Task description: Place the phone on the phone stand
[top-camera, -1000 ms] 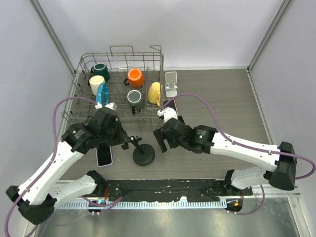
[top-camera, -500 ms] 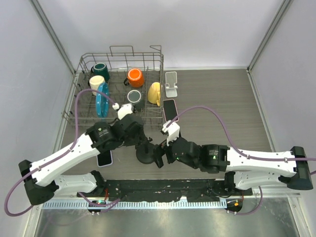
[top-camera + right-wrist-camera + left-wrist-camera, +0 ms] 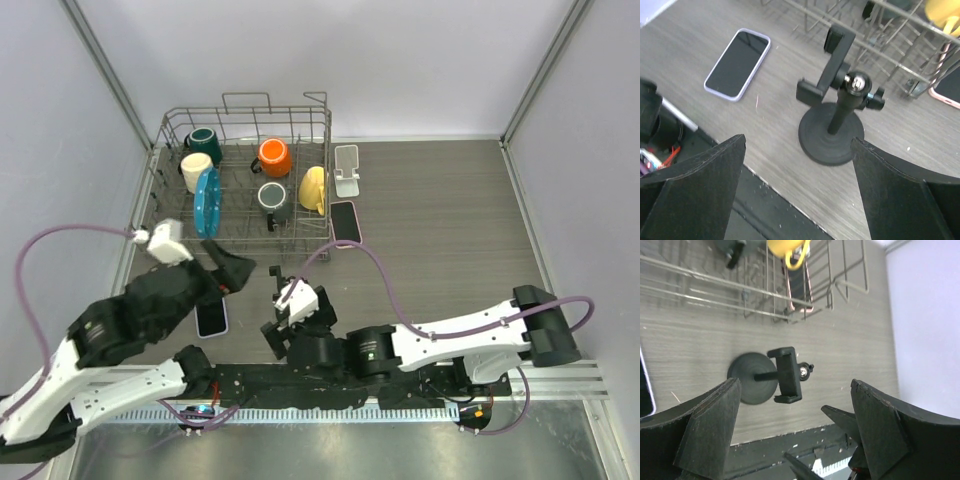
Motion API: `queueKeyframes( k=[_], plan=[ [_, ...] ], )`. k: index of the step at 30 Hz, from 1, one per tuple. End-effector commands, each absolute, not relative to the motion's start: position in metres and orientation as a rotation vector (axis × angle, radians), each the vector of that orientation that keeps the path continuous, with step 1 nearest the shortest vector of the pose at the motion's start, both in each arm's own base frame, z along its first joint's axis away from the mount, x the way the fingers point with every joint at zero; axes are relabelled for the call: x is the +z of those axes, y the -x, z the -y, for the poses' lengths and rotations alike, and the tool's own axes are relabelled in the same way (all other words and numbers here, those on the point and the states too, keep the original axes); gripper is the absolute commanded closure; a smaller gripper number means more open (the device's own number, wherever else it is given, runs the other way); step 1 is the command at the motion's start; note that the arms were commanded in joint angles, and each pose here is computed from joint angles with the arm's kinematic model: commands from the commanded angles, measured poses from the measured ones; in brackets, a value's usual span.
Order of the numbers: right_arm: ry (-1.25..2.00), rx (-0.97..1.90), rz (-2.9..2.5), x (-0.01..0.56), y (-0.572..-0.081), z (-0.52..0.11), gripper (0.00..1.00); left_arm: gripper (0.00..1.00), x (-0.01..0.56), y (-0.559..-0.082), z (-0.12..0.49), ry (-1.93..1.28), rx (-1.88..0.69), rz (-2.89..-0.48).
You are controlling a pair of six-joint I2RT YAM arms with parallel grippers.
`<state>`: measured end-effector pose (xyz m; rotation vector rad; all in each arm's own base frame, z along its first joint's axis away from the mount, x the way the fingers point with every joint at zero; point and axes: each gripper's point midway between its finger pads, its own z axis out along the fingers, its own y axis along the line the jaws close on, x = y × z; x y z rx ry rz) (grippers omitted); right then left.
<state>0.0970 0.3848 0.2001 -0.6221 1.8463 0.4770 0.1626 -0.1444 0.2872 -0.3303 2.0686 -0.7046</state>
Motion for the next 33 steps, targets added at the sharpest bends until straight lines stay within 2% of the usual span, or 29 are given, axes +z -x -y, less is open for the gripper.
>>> queueKeyframes(
  k=[1,7,17,23,31,33],
  plan=[
    [0.365,0.417,-1.774,0.245,-0.119,-0.395,0.11,0.07,0.309,-0.162,0.090,0.492,-0.689,-1.865],
    [0.332,0.384,-1.774,0.239,-0.130,-0.409,0.20,0.07,0.302,-0.153,0.066,0.533,-0.694,-1.818],
    [0.394,0.379,-1.844,0.226,-0.144,-0.432,0.35,0.06,0.309,-0.155,0.071,0.476,-0.673,-1.828],
    [0.410,0.255,-1.857,0.203,-0.153,-0.419,0.53,0.07,0.296,-0.156,0.077,0.439,-0.634,-1.875],
    [0.508,0.231,-1.826,0.206,-0.152,-0.388,0.79,0.06,0.299,-0.159,0.085,0.427,-0.655,-1.874],
    [0.527,0.259,-1.819,0.209,-0.151,-0.378,0.96,0.06,0.302,-0.158,0.094,0.397,-0.688,-1.884]
  ],
)
